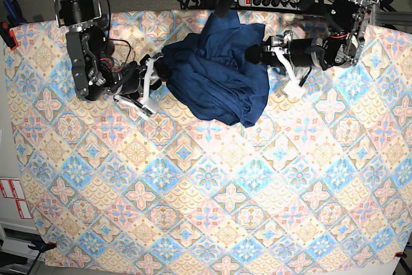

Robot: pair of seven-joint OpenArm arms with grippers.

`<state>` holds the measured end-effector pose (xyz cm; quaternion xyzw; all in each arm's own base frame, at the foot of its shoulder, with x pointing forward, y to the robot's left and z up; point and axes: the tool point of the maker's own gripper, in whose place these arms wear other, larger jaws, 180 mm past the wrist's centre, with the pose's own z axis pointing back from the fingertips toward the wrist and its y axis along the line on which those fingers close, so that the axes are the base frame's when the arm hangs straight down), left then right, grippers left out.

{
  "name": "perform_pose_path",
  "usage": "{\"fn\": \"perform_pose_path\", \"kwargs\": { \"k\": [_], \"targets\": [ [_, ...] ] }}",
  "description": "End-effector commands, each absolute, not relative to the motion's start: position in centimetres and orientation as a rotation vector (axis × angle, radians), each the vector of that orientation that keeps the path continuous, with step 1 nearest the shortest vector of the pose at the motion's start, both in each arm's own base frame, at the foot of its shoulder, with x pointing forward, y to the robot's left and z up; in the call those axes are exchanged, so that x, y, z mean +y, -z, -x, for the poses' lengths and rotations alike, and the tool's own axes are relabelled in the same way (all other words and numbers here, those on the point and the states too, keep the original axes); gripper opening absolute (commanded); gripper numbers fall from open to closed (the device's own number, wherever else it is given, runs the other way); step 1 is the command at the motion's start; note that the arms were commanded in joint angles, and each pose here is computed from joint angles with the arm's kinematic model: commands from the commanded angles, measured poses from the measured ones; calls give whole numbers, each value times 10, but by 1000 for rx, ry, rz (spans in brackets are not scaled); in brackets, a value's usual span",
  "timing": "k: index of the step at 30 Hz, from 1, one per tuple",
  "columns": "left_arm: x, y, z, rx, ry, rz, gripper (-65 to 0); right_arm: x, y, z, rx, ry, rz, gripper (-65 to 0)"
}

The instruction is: Fold the T-shirt properly

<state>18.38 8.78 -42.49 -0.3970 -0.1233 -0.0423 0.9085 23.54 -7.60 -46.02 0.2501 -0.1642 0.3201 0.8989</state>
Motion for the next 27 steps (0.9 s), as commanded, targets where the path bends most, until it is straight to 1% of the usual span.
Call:
{"fn": "perform_pose_path", "kwargs": {
  "k": [1, 3, 5, 10, 12, 18, 21, 24, 27],
  "targets": [
    [94, 419, -190, -277, 111, 806, -420, -73, 450, -246, -384, -669, -529, -481],
    [99, 419, -190, -276, 117, 791, -421, -71, 448, -246, -389, -672, -534, -546],
    [100, 419, -191, -277, 118, 789, -422, -67, 447, -246, -391, -675, -540, -577],
    [108, 419, -191, -277, 122, 772, -422, -58, 439, -248, -416, -673, -572, -595],
    [109, 420, -191, -278, 121, 769, -422, -49, 424, -253, -464, -678, -609, -604],
    [128, 424, -194, -302, 96, 704, -422, -20, 361, -267, -649, -731, -719, -604],
    [131, 428, -192, -295, 110, 677, -422, 0, 336, -261, -704, -792, -774, -604],
    [136, 432, -191, -291, 126, 643, -423, 28, 317, -242, -722, -890, -841, -604],
    [137, 433, -191, -289, 131, 634, -423, 49, 306, -224, -728, -985, -876, -604]
  ]
}}
